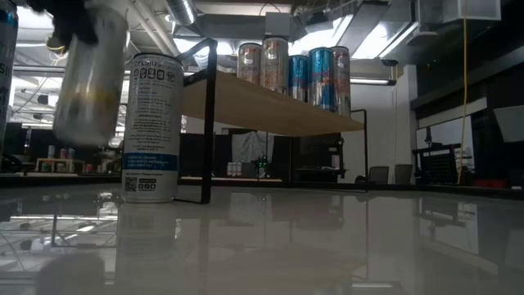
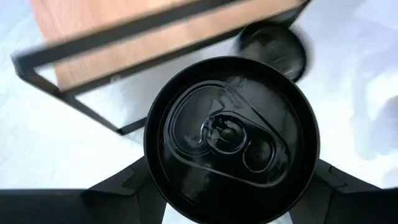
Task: Place canned beverage on shelf
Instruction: Put the white-yellow soda can on the shelf aligned with the other white-yellow soda cans
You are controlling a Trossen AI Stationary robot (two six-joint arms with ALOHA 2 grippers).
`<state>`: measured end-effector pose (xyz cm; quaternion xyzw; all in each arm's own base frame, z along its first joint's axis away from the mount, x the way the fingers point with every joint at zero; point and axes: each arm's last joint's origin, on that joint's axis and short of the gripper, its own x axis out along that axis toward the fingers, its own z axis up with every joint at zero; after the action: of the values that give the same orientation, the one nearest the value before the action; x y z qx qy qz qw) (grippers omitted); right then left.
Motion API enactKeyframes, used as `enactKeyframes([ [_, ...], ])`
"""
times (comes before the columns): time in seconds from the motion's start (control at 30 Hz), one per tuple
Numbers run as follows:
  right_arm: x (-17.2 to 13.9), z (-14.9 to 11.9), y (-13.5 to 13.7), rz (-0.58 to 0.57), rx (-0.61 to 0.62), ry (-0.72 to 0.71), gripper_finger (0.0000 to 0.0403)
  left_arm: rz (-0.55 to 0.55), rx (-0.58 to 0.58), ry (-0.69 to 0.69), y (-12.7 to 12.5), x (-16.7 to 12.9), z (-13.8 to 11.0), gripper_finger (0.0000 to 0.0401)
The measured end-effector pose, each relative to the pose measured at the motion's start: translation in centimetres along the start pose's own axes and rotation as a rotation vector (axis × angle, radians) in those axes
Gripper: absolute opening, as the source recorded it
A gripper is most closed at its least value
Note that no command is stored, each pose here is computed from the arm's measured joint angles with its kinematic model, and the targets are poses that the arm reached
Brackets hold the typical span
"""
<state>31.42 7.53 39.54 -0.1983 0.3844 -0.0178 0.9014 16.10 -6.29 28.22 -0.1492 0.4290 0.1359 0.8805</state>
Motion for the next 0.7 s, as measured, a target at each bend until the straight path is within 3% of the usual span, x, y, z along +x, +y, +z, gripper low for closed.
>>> enactKeyframes([
  [0.4, 0.0, 0.0, 0.0, 0.000, 0.000, 0.000, 0.0376, -0.043, 0.007, -0.049, -0.9, -7.0, 4.7, 0.0233],
  [0.57, 0.0, 0.0, 0.0, 0.000, 0.000, 0.000, 0.0376, -0.051, 0.044, -0.121, -1.6, -8.5, 6.6, 0.0233],
  [0.7, 0.0, 0.0, 0.0, 0.000, 0.001, -0.001, 0.0376, 0.003, 0.068, -0.182, -2.1, -8.9, 8.2, 0.0233],
])
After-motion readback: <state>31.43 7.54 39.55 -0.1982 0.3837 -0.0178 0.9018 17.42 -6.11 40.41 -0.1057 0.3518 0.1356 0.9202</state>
